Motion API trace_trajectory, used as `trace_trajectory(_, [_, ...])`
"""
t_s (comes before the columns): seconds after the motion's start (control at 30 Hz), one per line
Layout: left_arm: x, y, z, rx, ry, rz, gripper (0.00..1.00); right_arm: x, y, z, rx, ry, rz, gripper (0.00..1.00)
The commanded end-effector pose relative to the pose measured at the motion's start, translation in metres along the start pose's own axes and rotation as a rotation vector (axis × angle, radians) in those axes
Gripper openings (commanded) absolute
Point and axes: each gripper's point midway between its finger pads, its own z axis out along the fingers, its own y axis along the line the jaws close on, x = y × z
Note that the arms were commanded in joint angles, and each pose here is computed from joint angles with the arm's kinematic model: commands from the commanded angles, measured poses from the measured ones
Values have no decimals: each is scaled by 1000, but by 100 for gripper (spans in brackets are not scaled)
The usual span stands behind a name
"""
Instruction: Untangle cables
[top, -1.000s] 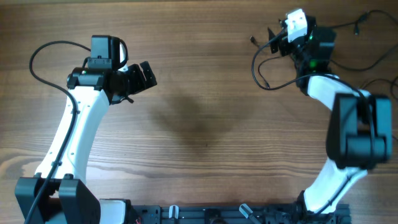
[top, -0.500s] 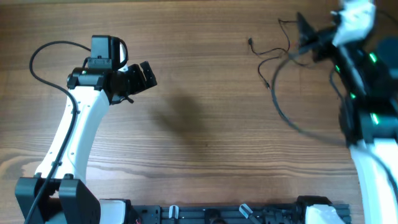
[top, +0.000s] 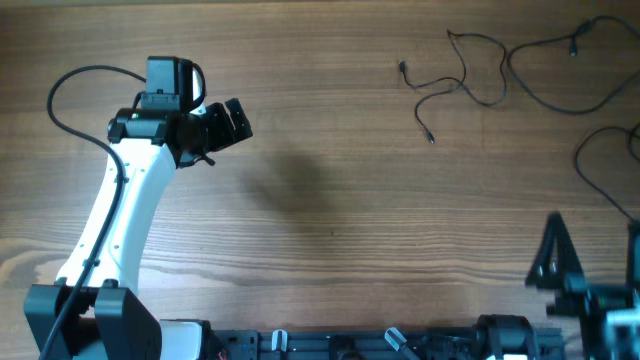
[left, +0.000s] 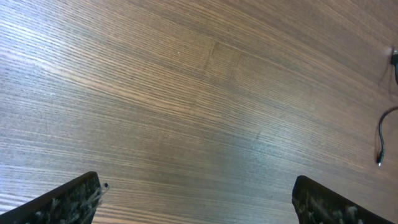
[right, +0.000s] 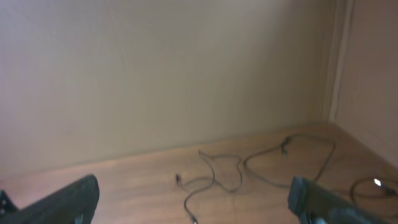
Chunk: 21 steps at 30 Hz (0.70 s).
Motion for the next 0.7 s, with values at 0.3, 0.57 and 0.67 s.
trace_trajectory(0.3, [-1,-3,-2,13,-7,9,100,76,-41,-25,279,206,554,100])
trace_trajectory(0.57, [-1,-3,-2,13,-7,9,100,72,-14,28,65,160,306,100])
trace_trajectory(0.67, [-1,-3,-2,13,-7,9,100,85,7,71,-97,89,188,100])
